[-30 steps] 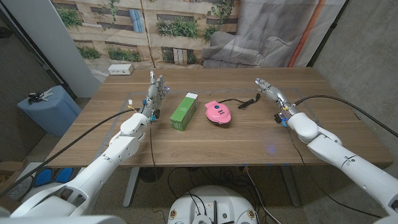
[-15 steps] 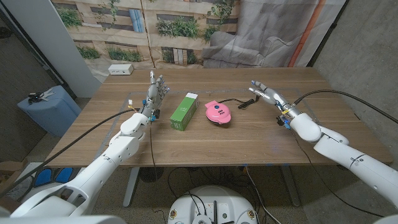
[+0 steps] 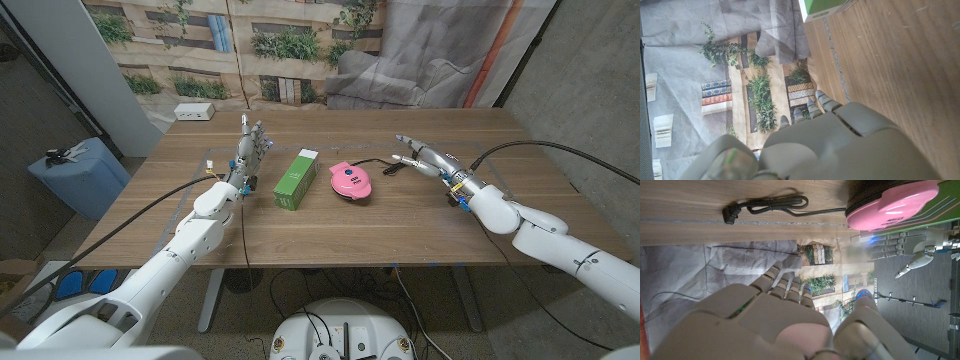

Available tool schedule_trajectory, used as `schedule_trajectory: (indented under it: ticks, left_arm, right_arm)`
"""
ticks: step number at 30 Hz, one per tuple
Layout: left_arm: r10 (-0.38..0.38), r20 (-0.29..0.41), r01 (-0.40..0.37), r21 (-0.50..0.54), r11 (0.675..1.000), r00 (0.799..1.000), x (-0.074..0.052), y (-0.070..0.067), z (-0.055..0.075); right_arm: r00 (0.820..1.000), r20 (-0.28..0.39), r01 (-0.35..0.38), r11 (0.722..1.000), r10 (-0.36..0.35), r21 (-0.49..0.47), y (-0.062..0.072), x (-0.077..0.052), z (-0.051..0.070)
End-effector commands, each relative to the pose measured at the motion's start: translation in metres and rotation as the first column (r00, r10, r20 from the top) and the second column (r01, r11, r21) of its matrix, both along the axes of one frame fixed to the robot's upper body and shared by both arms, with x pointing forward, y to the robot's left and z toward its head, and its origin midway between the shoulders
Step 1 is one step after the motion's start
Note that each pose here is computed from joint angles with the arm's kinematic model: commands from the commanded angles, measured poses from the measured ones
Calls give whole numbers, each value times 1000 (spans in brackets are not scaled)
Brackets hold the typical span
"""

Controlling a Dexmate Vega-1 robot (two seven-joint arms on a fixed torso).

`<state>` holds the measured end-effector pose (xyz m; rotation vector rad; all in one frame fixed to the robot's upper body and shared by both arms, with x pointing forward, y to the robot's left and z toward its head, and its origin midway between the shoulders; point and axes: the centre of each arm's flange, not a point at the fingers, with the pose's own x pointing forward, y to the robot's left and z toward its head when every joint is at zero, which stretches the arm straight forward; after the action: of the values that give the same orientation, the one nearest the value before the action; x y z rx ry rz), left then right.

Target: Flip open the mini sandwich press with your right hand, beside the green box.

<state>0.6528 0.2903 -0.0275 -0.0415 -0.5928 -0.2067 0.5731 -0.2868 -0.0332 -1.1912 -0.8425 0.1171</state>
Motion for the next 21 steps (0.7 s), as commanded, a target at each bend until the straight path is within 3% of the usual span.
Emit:
schedule_trajectory:
  ticks: [1,21]
  left_arm:
    - [0,1,0,0,1000,1000,0,0,0]
    - [0,0,0,0,1000,1000,0,0,0]
  right_arm:
    - [996,77,59,989,-49,-136,11,-22,0]
    - [987,156,71,959,-29,-273,43,-43,-7]
